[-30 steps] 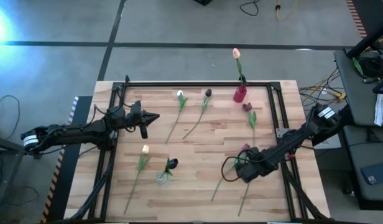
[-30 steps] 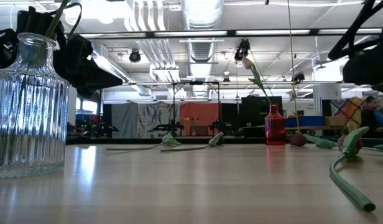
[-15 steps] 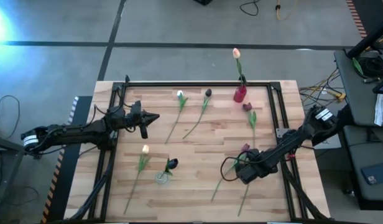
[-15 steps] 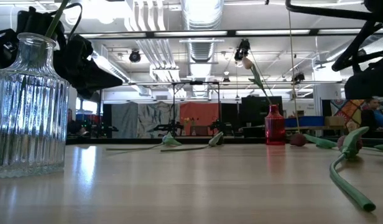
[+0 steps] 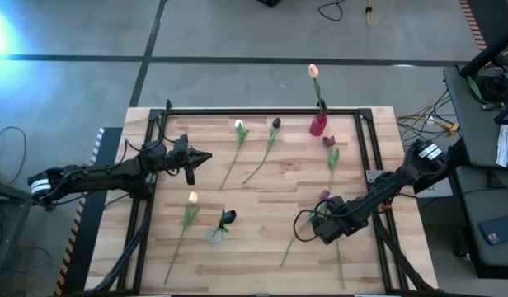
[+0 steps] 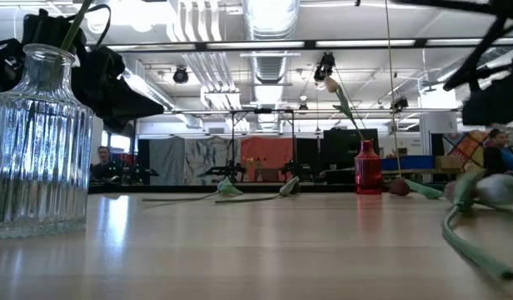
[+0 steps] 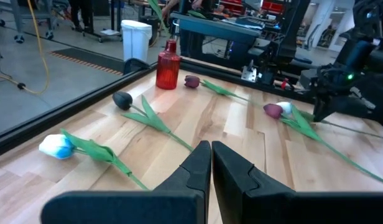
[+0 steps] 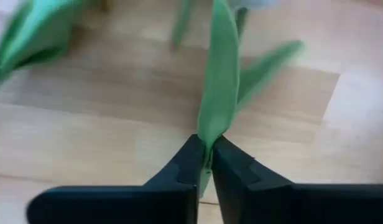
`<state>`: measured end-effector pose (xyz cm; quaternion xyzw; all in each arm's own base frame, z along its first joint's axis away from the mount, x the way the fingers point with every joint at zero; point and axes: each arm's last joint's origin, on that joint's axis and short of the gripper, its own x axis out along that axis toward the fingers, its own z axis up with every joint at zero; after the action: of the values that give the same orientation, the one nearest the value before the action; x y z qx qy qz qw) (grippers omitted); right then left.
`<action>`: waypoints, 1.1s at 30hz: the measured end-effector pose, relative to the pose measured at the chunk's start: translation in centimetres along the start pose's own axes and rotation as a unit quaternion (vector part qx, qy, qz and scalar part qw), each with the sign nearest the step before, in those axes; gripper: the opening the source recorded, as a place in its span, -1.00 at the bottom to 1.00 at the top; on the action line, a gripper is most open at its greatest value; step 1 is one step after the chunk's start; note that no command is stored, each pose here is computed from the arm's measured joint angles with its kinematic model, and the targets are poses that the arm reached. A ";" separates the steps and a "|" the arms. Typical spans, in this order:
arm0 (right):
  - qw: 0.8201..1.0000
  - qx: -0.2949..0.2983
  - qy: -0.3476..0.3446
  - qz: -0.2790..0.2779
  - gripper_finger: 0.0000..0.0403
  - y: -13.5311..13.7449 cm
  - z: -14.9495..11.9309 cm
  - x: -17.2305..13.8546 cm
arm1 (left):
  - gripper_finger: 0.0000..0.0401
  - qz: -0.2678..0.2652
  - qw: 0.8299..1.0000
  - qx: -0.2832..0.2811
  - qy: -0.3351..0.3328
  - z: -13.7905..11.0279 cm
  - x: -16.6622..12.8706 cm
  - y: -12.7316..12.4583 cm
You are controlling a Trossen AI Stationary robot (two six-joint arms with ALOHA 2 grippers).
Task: Sort flowers into vase by color
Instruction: Put the bottom white flower into the red vase
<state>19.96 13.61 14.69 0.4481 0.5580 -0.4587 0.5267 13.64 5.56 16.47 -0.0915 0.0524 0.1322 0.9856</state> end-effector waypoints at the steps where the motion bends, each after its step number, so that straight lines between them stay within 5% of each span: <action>1: 1.000 0.000 -0.007 0.008 -0.93 0.0 0.0 -0.5 | -1.00 0.000 1.000 0.000 0.000 0.0 0.0 0.0; 9: 0.996 -0.008 -0.082 0.027 -0.93 -0.2 0.4 -4.7 | -1.00 -0.001 1.000 0.002 -0.008 0.2 0.0 0.0; 14: 0.980 -0.054 -0.188 0.043 -0.93 0.1 1.0 -8.6 | -1.00 -0.002 1.000 0.006 -0.014 0.3 0.0 0.0; 22: 0.893 -0.149 -0.416 0.081 -0.93 0.2 3.7 -12.9 | -1.00 -0.003 1.000 0.007 -0.020 0.4 0.0 -0.1; 33: 0.756 -0.104 -0.646 0.041 -0.94 -3.9 9.4 -16.3 | -1.00 -0.003 1.000 0.010 -0.025 0.5 0.0 -0.1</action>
<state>18.54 3.44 30.85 0.0102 0.1112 -0.5561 0.8236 13.68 5.58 16.96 -0.0784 0.0288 0.1309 0.9879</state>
